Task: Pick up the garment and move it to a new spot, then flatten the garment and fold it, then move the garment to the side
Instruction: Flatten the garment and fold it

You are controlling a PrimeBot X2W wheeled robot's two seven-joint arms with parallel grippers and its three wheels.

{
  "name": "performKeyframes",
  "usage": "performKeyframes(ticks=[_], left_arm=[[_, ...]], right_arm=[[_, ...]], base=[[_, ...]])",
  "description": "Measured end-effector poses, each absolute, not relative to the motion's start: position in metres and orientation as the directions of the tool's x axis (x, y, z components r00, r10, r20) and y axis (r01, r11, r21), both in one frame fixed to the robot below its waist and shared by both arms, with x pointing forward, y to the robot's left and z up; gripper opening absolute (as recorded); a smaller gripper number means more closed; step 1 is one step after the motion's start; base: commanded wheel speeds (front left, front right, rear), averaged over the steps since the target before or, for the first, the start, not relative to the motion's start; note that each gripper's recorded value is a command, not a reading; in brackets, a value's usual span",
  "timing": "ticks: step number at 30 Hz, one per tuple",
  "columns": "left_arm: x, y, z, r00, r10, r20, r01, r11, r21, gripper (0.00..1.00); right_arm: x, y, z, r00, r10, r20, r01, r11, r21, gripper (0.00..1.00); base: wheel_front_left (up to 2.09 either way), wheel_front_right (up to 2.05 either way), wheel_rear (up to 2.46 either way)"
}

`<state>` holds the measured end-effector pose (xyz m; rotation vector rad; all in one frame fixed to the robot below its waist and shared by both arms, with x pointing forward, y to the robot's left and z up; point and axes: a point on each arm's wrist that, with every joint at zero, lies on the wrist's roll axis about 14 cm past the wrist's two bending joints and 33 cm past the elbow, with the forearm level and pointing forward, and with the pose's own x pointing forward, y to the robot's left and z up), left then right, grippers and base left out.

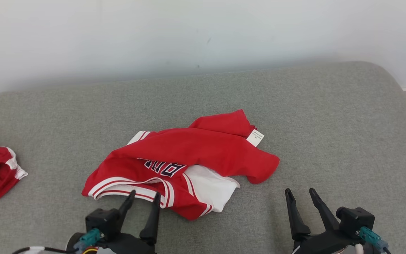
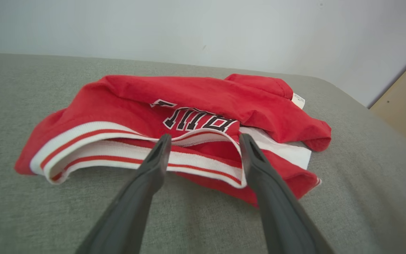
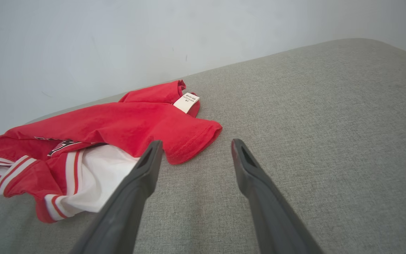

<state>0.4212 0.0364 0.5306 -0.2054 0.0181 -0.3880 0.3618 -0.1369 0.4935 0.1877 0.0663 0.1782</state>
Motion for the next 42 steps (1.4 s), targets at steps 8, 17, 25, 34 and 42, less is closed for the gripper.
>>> performKeyframes(ticks=[8, 17, 25, 34, 42], left_arm=[[0.411, 0.007, 0.517, 0.885, -0.465, -0.021, 0.453, 0.871, -0.191, 1.00], [0.412, -0.015, 0.485, 0.828, -0.543, -0.139, 0.525, 0.839, -0.146, 0.00], [0.419, -0.004, 0.493, 0.857, -0.507, -0.098, 0.488, 0.857, -0.164, 0.00], [0.412, 0.056, 0.518, 0.923, -0.379, -0.067, 0.368, 0.920, -0.133, 0.00], [0.383, 0.120, 0.522, 0.964, -0.243, -0.103, 0.233, 0.967, -0.103, 0.00]], right_arm=[[0.359, -0.145, 0.491, 0.986, 0.156, -0.058, -0.142, 0.971, 0.193, 1.00], [0.352, -0.161, 0.485, 0.992, 0.104, -0.074, -0.087, 0.976, 0.200, 1.00], [0.347, -0.167, 0.477, 0.992, 0.085, -0.092, -0.065, 0.977, 0.204, 1.00], [0.351, -0.141, 0.480, 0.983, 0.164, -0.077, -0.145, 0.966, 0.215, 1.00], [0.358, -0.113, 0.489, 0.967, 0.250, -0.048, -0.234, 0.947, 0.221, 1.00]], base=[[0.00, 0.00, 0.00], [0.00, 0.00, 0.00], [0.00, 0.00, 0.00], [0.00, 0.00, 0.00], [0.00, 0.00, 0.00]])
